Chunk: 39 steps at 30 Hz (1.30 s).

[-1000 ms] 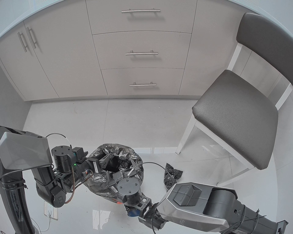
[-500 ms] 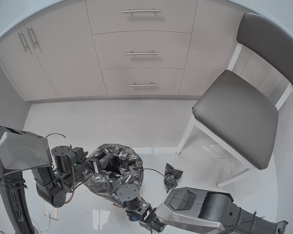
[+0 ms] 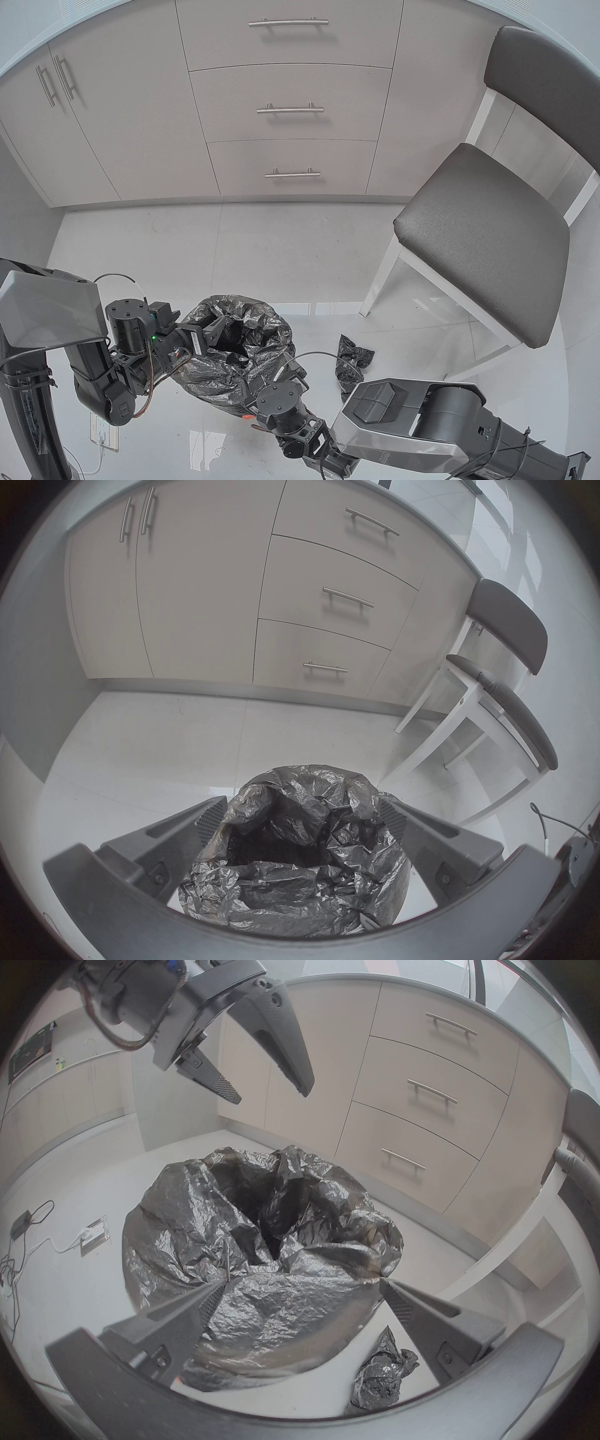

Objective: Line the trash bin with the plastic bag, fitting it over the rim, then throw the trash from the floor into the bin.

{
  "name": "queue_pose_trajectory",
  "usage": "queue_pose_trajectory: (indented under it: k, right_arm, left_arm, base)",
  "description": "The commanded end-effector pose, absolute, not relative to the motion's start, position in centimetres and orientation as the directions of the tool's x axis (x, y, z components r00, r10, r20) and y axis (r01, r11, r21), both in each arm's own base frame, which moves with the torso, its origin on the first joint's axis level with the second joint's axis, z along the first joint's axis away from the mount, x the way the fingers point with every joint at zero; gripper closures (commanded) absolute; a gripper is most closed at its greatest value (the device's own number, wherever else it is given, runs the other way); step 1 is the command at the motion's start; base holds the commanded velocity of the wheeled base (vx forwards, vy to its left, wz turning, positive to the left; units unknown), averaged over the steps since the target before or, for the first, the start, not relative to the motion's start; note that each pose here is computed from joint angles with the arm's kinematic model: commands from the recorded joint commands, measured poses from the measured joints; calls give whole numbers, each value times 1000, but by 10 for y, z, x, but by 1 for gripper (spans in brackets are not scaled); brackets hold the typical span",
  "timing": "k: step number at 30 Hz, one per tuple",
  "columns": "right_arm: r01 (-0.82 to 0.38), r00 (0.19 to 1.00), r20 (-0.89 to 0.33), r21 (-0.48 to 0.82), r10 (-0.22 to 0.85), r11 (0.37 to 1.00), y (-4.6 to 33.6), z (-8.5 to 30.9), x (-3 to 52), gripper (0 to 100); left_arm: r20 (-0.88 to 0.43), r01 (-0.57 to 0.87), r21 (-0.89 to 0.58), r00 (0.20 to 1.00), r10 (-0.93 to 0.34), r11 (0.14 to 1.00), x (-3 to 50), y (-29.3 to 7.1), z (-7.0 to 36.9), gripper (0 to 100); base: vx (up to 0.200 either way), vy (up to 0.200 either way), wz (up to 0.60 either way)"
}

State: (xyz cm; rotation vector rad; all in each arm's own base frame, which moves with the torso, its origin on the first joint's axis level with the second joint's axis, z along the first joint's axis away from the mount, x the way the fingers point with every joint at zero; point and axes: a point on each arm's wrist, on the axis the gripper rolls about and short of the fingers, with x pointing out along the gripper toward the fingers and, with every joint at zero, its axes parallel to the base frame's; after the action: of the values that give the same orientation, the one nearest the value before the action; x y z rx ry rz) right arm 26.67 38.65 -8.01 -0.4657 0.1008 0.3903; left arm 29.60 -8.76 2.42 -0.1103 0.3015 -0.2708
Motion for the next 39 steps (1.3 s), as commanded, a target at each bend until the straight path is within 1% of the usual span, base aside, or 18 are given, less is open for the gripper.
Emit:
queue_pose_trajectory:
  k: [1,7,12,14,15,17,21,23,25,29,39]
  right_arm:
    - [-383,923,-201,-429,327,818,377,-78,267,0]
    - [-362,931,-205,-431,301,827,365,-76,275,0]
    - [-354,935,-192,-424,299,833,364,-74,277,0]
    - [-356,935,-168,-408,314,841,368,-60,274,0]
    - [-356,935,-168,-408,314,841,368,-60,274,0]
    - [-355,935,-128,-383,331,853,374,-45,271,0]
    - [-332,942,-66,-342,330,879,382,-34,281,0]
    - [-324,944,-60,-338,324,884,382,-34,285,0]
    - [-298,953,-57,-336,296,894,379,-45,300,0]
    - [-273,962,-72,-346,264,898,369,-58,312,0]
    - [-259,966,-101,-364,238,895,357,-66,315,0]
  left_arm:
    - [-283,246,-147,918,-279,958,296,-88,23,0]
    - [-284,245,-147,917,-279,958,297,-88,21,0]
    - [-280,246,-147,919,-279,958,298,-88,22,0]
    - [-281,246,-147,918,-279,958,297,-88,22,0]
    - [-281,246,-147,918,-279,958,297,-88,22,0]
    - [-281,246,-147,918,-279,958,297,-88,22,0]
    - [-283,246,-147,918,-279,958,297,-88,22,0]
    - [-283,246,-147,918,-279,958,297,-88,22,0]
    - [-284,245,-147,917,-279,958,297,-88,22,0]
    - [-281,246,-147,918,-279,958,297,-88,22,0]
    - [-286,243,-149,917,-277,959,296,-87,22,0]
  base:
    - [0,0,0]
    - [0,0,0]
    - [0,0,0]
    - [0,0,0]
    - [0,0,0]
    - [0,0,0]
    - [0,0,0]
    - [0,0,0]
    - [0,0,0]
    - [0,0,0]
    - [0,0,0]
